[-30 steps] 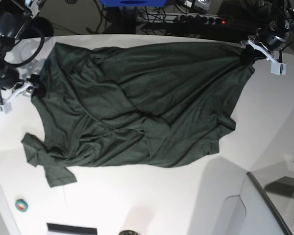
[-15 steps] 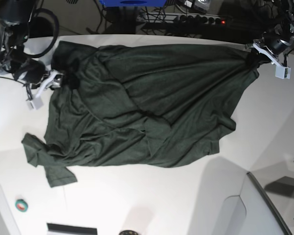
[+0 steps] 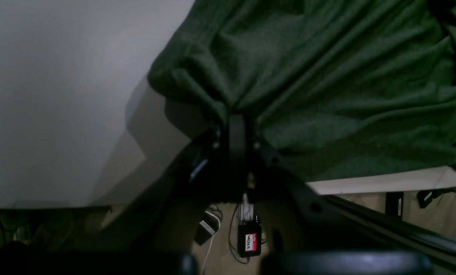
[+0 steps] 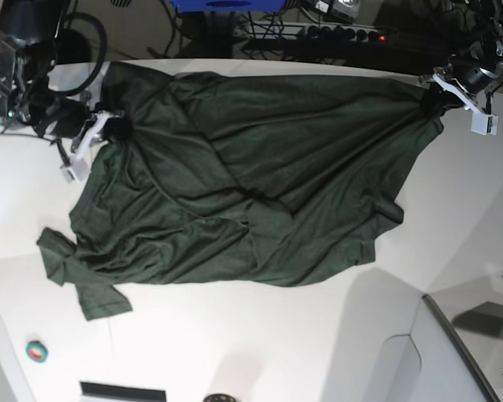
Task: Layout the t-shirt on the table in an organized manner, then fold the t-shirt properly
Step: 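Release and regrasp the shirt's hem edge with the right gripper, then lift the shirt with both grippers and swing it to lay flat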
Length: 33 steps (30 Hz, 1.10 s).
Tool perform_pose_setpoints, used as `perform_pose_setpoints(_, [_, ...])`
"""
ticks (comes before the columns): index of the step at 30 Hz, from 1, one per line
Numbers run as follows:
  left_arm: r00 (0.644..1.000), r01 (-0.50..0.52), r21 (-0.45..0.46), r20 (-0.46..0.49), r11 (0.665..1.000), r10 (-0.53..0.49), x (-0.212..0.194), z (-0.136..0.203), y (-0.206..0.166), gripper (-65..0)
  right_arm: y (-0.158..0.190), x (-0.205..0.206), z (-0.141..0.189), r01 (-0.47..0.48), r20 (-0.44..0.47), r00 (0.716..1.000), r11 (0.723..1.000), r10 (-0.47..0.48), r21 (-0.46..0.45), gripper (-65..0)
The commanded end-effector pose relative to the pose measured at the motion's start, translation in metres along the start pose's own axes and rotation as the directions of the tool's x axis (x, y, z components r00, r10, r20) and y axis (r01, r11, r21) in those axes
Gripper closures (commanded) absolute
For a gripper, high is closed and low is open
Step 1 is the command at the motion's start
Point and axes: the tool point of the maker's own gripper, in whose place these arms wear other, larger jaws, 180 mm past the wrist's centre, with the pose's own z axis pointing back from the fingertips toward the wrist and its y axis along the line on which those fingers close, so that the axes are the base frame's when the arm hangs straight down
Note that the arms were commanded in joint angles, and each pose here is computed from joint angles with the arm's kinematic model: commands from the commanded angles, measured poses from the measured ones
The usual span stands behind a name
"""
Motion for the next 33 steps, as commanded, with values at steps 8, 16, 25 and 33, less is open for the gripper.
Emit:
perform_pose_setpoints(8, [0.981,0.174,0.006,0.087,0.985,-0.174,0.055,0.021,-0.005,0.0,-0.026,0.036,0.048,-0.103,-0.001,0.994,0.980,0.105,-0.169,-0.8])
perform_pose_setpoints(16, [0.943,0.314,-0.003,0.116,0.949,-0.311,0.080,0.037,-0.028,0.0,-0.022,0.040,0.114,-0.227,-0.050,0.974,0.916,0.223,-0.332,-0.8])
perform_pose_setpoints(25, [0.809,0.587,0.087,-0.082,0.805,-0.582,0.121,-0.017,-0.035,0.0,-0.018,0.118,0.103,-0.341,-0.033,0.937,0.888,0.349,-0.309,-0.8])
perform_pose_setpoints(33, [0.597,0.791,0.311,-0.201,0.527,-0.777,0.293,-0.047,-0.061,0.0,-0.011,0.299,0.129,-0.439,0.140,0.852,0.833,0.505,-0.337,-0.8])
